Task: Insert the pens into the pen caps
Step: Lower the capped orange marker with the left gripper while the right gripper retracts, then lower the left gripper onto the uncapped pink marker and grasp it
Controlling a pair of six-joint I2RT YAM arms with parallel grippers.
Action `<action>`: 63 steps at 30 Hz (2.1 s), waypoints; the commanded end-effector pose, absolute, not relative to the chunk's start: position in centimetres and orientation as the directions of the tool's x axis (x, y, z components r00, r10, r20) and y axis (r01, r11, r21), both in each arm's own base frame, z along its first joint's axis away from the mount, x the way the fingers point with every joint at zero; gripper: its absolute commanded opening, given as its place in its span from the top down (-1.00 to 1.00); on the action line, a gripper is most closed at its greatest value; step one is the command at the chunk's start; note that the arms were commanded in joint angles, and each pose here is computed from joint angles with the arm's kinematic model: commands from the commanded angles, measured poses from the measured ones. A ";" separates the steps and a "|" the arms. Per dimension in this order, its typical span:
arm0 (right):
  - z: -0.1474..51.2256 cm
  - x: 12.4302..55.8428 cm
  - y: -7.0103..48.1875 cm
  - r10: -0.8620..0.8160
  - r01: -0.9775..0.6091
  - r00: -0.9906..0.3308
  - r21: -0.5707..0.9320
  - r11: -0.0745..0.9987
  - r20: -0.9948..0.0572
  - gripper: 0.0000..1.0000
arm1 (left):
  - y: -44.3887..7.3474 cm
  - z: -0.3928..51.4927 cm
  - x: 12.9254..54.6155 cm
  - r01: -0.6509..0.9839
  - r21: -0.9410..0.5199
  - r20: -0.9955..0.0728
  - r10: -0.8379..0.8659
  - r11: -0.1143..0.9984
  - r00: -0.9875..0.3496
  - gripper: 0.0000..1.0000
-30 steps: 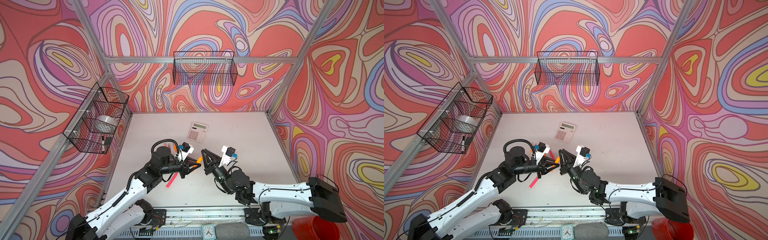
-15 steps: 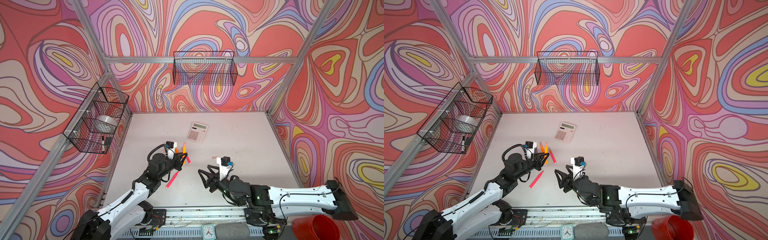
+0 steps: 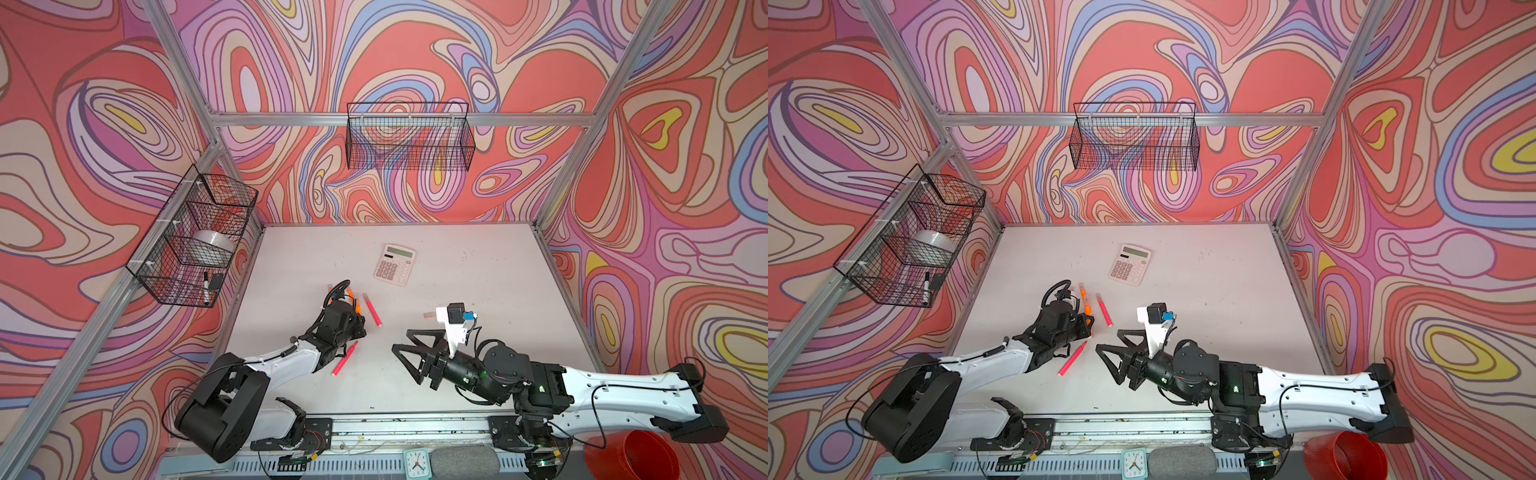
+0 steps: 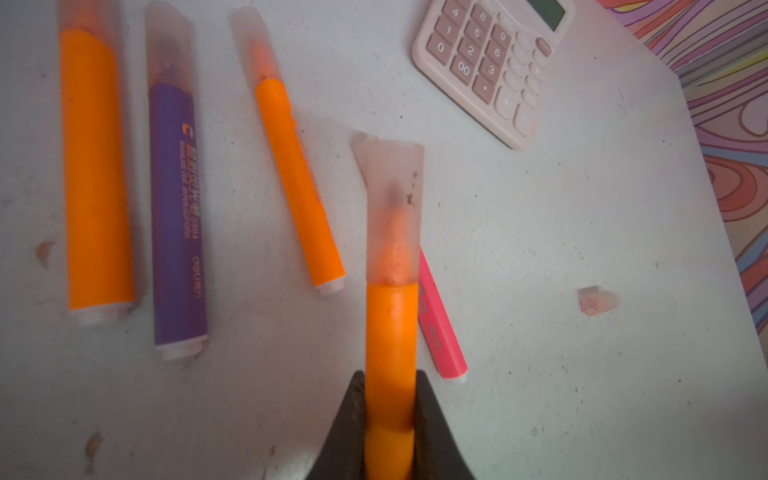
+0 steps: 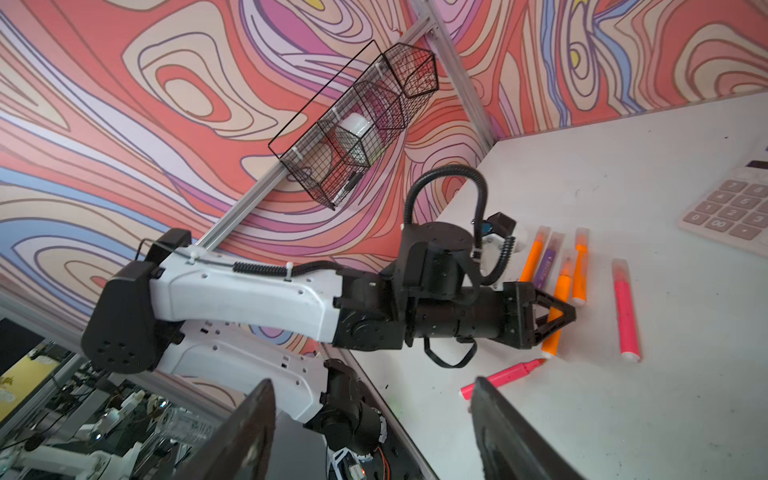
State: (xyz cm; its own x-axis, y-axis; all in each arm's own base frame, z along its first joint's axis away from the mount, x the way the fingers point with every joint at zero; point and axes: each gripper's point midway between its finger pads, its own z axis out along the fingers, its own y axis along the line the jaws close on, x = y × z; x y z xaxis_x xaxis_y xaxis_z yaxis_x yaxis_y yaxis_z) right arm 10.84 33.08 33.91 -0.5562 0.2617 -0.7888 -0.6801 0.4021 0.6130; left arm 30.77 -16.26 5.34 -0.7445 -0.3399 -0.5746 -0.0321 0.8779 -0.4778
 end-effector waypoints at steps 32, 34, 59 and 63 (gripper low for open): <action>35.8 11.0 29.5 0.306 -0.688 -0.509 0.593 0.417 -0.805 -0.63 | -16.2 8.0 33.7 -0.090 -0.373 -0.579 -0.307 0.924 -0.755 -0.20; 35.8 10.8 29.7 0.297 -0.691 -0.518 0.597 0.409 -0.802 -0.63 | -15.4 9.4 32.9 -0.076 -0.335 -0.596 -0.273 0.939 -0.755 -0.20; 27.7 13.6 22.1 0.390 -0.507 -0.492 0.620 0.598 -0.779 -0.80 | -10.0 2.8 19.0 -0.159 -0.317 -0.454 -0.297 0.935 -0.840 -0.26; 26.1 13.8 22.2 0.364 -0.482 -0.510 0.610 0.629 -0.779 -0.80 | -10.5 2.3 19.0 -0.127 -0.259 -0.464 -0.239 0.957 -0.853 -0.25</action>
